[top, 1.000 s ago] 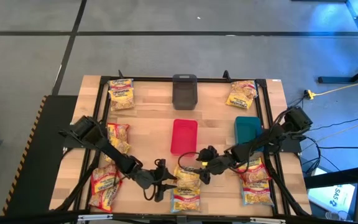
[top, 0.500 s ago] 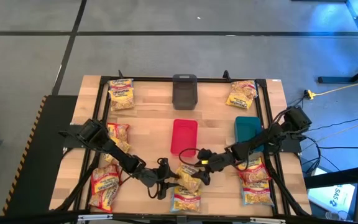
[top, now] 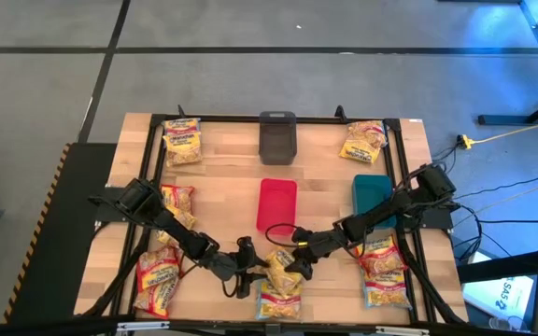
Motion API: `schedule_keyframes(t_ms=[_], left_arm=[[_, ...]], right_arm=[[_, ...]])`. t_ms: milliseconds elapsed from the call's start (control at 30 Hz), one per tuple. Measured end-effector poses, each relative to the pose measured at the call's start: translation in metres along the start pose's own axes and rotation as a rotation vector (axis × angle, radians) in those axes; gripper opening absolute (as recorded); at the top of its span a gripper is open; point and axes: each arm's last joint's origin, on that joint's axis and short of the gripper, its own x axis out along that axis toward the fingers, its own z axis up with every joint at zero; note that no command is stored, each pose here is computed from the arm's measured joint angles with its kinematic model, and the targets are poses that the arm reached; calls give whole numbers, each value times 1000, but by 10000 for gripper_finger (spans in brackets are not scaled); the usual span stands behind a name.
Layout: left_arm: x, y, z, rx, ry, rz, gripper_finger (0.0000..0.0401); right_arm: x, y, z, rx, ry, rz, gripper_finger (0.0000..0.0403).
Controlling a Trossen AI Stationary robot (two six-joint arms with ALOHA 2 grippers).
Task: Sort Maruchan noodles
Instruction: Put the yellow noodle pack into the red bin
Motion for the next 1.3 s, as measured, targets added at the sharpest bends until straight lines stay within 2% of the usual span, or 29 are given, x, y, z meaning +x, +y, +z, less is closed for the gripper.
schedule_keyframes(t_ms=[200, 333, 500, 767, 933, 1100, 1200, 1300], left_arm=[[-1, -1, 0, 9, -5, 4, 163], [-3, -2, 5, 35, -14, 3, 163], [-16, -9, 17, 74, 9, 7, 163], [-53, -20, 38, 123, 96, 14, 163], [-72, -20, 44, 168, 161, 56, 163], [-75, -16, 43, 201, 190, 87, 162], [-71, -10, 45, 218, 189, 111, 162], [-67, -1, 49, 246, 186, 160, 162]], right_arm=[[0, 1, 0, -24, 15, 24, 150], [-1, 4, 1, -63, 18, 43, 117], [-10, 12, 5, -140, 15, 69, 105], [-38, 34, 18, -274, -22, 123, 104], [-67, 45, 43, -401, -133, 152, 104], [-100, 46, 82, -545, -246, 24, 104], [-116, 48, 109, -678, -253, -131, 104], [-129, 48, 134, -819, -197, -296, 104]])
